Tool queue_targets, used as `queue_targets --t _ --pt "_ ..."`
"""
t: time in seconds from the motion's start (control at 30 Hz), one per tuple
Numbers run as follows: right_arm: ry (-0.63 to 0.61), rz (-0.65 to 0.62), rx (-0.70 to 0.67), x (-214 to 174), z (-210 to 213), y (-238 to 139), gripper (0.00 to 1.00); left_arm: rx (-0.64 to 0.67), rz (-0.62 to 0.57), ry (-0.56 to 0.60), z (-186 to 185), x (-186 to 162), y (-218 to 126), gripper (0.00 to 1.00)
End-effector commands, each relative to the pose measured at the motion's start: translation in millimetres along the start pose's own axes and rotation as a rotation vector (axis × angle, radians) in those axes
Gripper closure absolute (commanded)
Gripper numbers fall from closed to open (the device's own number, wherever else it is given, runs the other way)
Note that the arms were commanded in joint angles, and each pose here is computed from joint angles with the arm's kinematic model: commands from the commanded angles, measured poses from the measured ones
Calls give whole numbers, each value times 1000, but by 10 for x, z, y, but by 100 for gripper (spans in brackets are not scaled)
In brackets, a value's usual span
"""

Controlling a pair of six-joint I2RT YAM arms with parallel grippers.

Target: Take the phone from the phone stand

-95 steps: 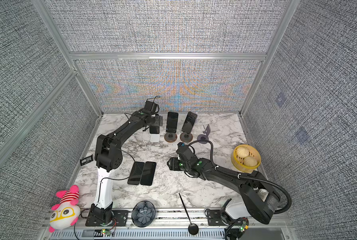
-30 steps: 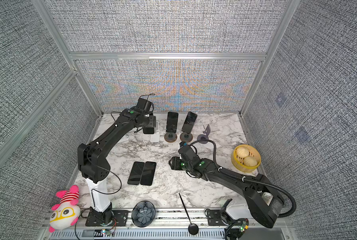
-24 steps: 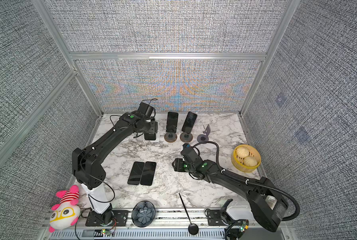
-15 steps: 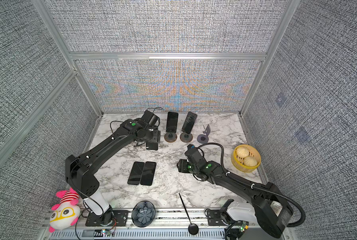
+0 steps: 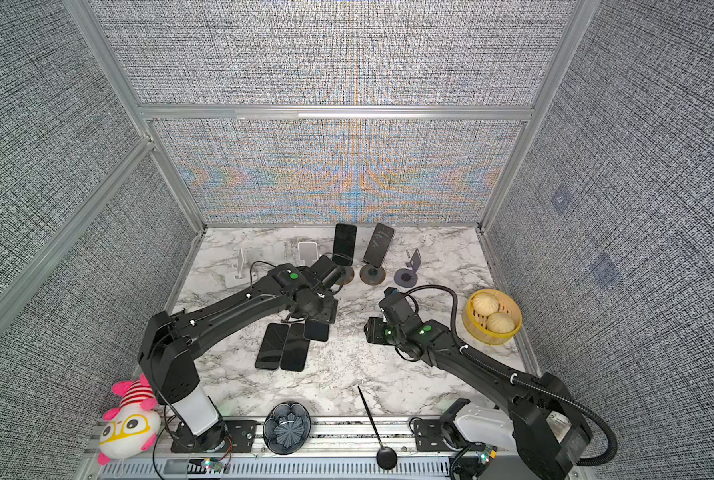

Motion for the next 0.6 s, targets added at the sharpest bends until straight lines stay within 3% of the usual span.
queue_targets --t 0.0,0.57 --pt "-8 2 -36 -5 -83 -24 38 -22 55 -21 -91 -111 81 100" --pt "52 -95 -75 89 -341 -298 38 -55 223 -22 -288 -285 747 100"
Point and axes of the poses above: each gripper's point midway between its finger pads, its own y axis out along the fingers, its own z axis along the line the jaws close on, x = y × z, the point moved 5 cm from there along -y, back along the fingers, and after that the axes turned 15 degrees about y, right-handed, at the moved point
